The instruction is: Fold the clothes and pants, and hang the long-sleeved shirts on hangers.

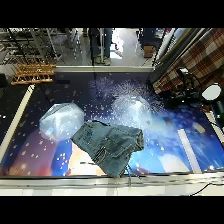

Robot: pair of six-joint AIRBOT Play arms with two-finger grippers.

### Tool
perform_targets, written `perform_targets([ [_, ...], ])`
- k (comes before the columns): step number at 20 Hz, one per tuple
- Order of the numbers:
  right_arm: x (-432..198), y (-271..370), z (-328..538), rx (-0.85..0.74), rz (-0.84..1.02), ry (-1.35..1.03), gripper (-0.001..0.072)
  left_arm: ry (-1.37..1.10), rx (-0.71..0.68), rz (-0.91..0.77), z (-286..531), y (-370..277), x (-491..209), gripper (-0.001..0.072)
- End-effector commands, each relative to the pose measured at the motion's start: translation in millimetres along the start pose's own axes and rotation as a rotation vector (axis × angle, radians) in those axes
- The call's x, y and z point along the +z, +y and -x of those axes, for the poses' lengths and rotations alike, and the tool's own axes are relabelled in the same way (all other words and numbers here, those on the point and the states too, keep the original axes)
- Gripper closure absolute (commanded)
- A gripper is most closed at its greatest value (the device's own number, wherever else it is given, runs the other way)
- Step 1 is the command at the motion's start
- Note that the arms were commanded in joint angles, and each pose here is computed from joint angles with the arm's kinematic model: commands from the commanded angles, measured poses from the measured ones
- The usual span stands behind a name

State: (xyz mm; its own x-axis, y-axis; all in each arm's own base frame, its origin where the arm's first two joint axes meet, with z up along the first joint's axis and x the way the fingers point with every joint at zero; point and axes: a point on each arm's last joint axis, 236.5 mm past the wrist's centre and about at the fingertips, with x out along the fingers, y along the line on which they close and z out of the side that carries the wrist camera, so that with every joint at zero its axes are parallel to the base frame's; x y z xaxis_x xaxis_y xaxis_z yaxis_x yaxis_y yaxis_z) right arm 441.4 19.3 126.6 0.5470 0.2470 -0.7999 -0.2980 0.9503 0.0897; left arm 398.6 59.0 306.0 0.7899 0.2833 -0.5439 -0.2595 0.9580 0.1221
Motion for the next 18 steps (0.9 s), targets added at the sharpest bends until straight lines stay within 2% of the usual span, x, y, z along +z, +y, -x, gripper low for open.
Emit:
perform_targets([
  [1,0.4,-0.4,0.5,-0.002,0.001,-0.002,0.0676,0.02,-0.002,-0.011,-16.4,-6.1,-2.8,0.0679],
  [3,0.4,-0.4,0.5,-0.002,0.0,-0.002,0.0676,0.032,-0.001,-0.014,-20.0,-7.0,-5.2,0.0678],
  [4,0.6,-0.4,0.6,-0.002,0.001,-0.002,0.0676,0.033,-0.001,-0.014,-20.7,-7.2,-5.3,0.0627],
  [5,0.4,-0.4,0.5,-0.002,0.001,-0.002,0.0676,0.035,-0.001,-0.015,-21.6,-7.5,-5.7,0.0425],
  [6,0.4,-0.4,0.5,-0.002,0.001,-0.002,0.0676,0.033,-0.001,-0.015,-21.8,-7.5,-5.2,0.0185],
  [7,0.4,-0.4,0.5,-0.002,0.001,-0.002,0.0676,0.027,-0.002,-0.015,-22.0,-7.8,-3.8,0.0009],
  [12,4.7,2.5,0.3,0.011,-0.01,-0.019,0.0675,0.002,-0.018,-0.011,-22.2,-11.8,2.0,0.0013],
  [14,25.5,34.2,3.9,0.151,-0.137,-0.098,0.0676,0.048,-0.063,0.003,-21.5,-22.4,-8.6,0.0017],
  [16,30.6,70.5,13.1,0.315,-0.222,-0.096,0.0676,0.197,-0.187,-0.072,-13.6,-49.5,-45.0,0.0017],
  [18,7.8,87.4,16.6,0.38,-0.207,0.006,0.0675,0.33,-0.382,-0.188,4.2,-87.2,-79.7,0.0017],
])
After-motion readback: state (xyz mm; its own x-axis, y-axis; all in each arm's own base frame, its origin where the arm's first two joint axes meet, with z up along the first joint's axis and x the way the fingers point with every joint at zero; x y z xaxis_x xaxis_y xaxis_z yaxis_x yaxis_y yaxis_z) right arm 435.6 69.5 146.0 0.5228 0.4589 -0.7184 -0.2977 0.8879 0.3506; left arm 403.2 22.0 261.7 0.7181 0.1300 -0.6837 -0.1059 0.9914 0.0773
